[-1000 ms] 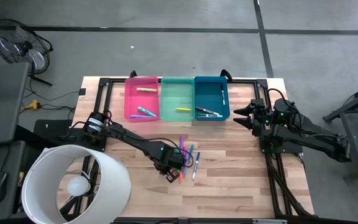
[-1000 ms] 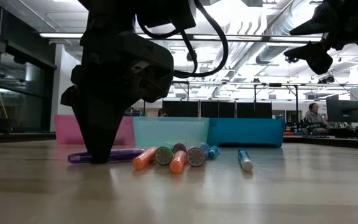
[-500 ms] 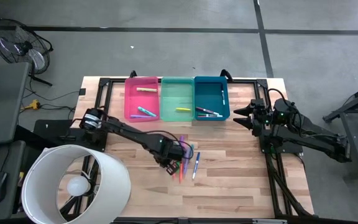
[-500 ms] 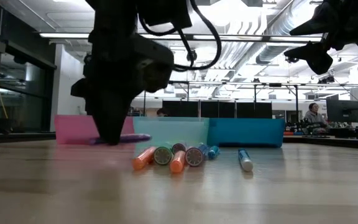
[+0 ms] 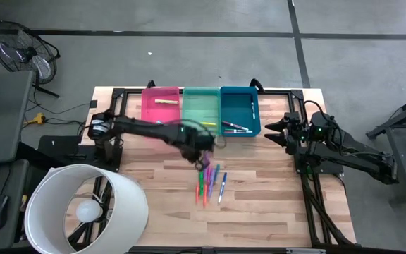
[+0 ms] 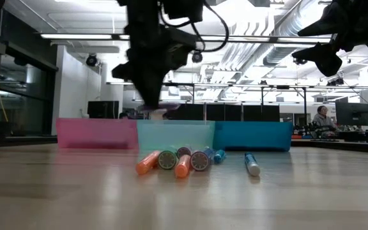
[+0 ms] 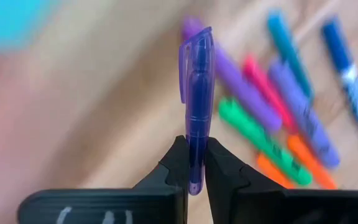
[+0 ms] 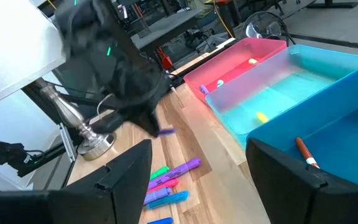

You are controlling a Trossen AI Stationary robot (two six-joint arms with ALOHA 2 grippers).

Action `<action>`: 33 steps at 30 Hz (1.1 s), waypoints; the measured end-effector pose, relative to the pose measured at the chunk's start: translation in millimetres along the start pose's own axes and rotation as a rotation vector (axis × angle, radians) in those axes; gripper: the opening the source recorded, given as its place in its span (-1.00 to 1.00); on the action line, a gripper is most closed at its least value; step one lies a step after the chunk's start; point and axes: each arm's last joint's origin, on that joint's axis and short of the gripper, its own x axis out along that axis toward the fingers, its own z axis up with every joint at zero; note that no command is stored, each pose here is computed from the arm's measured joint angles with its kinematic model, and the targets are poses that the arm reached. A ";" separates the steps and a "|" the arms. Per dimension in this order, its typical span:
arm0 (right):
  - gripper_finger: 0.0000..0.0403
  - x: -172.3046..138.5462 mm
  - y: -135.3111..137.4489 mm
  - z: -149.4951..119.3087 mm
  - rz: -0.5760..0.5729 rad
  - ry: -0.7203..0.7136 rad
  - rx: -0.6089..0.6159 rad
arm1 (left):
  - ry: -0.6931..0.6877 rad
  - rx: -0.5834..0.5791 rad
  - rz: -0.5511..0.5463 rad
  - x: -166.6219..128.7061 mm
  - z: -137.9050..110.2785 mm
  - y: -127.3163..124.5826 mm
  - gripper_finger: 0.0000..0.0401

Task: Pick & Place Markers
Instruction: Put the purple pen into the green bin

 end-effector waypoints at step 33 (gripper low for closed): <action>0.24 0.0 0.0 0.0 0.000 0.000 0.000 | 0.059 0.606 0.223 -8.0 97.8 103.7 -0.89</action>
